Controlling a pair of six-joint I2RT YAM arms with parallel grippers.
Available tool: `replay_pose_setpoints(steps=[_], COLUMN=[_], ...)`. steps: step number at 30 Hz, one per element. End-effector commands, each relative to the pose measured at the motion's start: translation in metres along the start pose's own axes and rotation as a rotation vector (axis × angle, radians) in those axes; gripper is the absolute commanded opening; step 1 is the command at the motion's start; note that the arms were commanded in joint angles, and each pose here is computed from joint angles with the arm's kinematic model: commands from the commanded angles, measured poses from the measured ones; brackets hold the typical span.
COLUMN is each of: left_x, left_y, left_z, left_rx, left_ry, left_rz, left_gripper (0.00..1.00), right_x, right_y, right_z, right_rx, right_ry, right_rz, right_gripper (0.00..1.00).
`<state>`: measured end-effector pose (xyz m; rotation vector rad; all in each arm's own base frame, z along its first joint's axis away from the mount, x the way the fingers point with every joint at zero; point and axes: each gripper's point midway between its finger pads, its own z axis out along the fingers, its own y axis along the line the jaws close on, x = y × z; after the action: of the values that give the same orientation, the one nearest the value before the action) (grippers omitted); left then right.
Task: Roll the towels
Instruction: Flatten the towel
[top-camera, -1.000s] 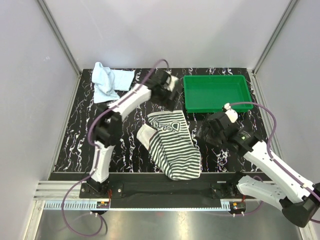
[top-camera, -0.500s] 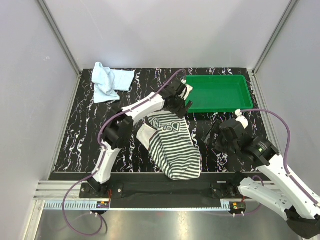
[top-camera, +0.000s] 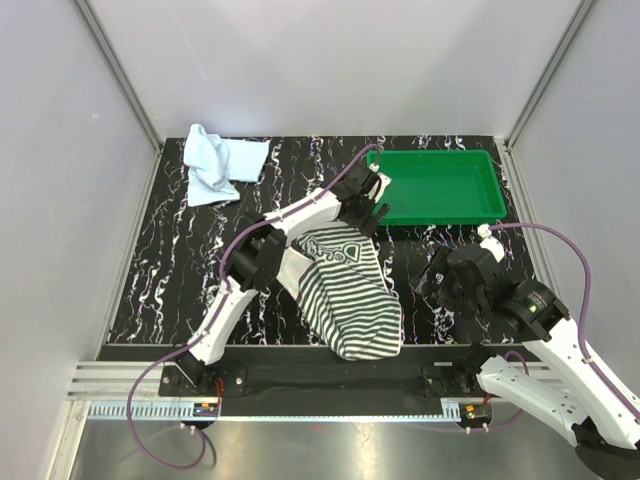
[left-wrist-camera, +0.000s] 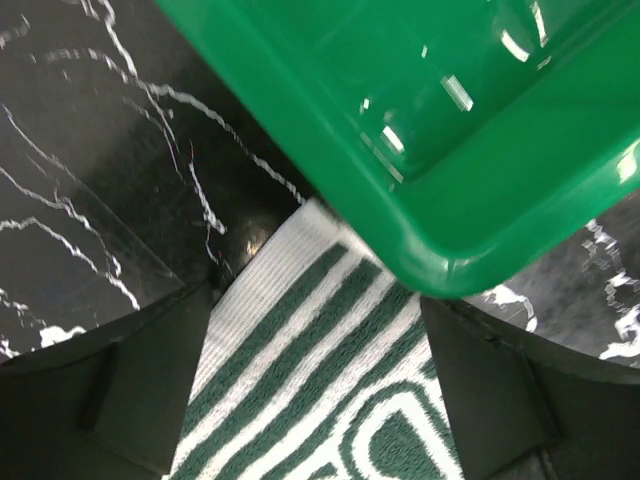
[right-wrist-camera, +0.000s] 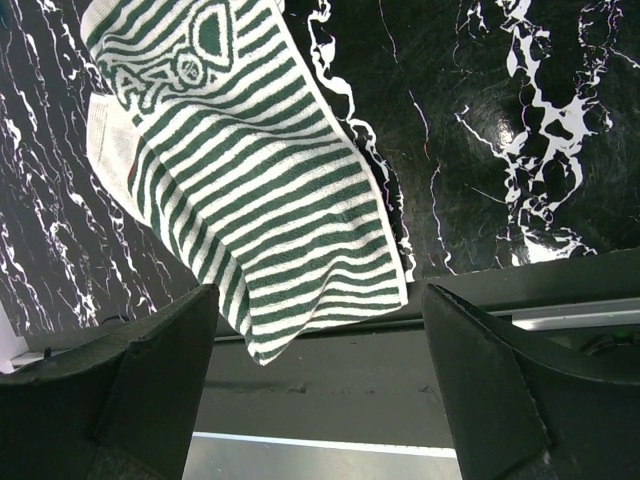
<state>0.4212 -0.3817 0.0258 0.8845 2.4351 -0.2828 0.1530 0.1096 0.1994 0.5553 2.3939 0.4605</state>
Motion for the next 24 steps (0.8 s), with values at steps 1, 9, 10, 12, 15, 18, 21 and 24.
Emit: replay_pose_setpoints(steps=[1, 9, 10, 12, 15, 18, 21, 24], left_x=[-0.013, 0.002, 0.005, 0.006, 0.003, -0.012, -0.038, -0.064], left_y=[0.005, 0.005, 0.006, 0.006, 0.005, 0.011, 0.014, 0.026], left_z=[0.002, 0.013, 0.014, 0.014, 0.008, -0.015, -0.054, -0.106], left_rx=[0.015, 0.040, 0.038, 0.038, 0.036, 0.012, -0.005, -0.073], left_ry=[-0.027, 0.010, 0.016, 0.021, 0.018, -0.019, -0.087, -0.172], left_rz=[-0.031, -0.033, -0.032, -0.031, -0.026, -0.017, -0.005, -0.002], left_gripper=[0.87, 0.57, 0.55, 0.45, 0.31, 0.18, 0.09, 0.00], right_x=[-0.007, -0.003, -0.003, -0.002, 0.000, 0.003, 0.010, 0.016], right_y=[0.004, 0.001, 0.002, 0.002, 0.003, 0.010, 0.021, 0.046], right_z=[-0.008, -0.002, -0.002, 0.001, 0.004, 0.012, 0.026, 0.038], right_rx=[-0.013, 0.000, -0.002, 0.002, 0.004, -0.007, -0.027, -0.105], right_ry=[-0.019, -0.006, -0.007, -0.002, 0.007, 0.027, 0.069, 0.112], right_rz=[0.004, -0.010, -0.010, -0.012, -0.013, -0.026, -0.041, -0.061], right_gripper=[0.89, 0.89, 0.89, 0.89, 0.89, 0.89, 0.88, 0.86])
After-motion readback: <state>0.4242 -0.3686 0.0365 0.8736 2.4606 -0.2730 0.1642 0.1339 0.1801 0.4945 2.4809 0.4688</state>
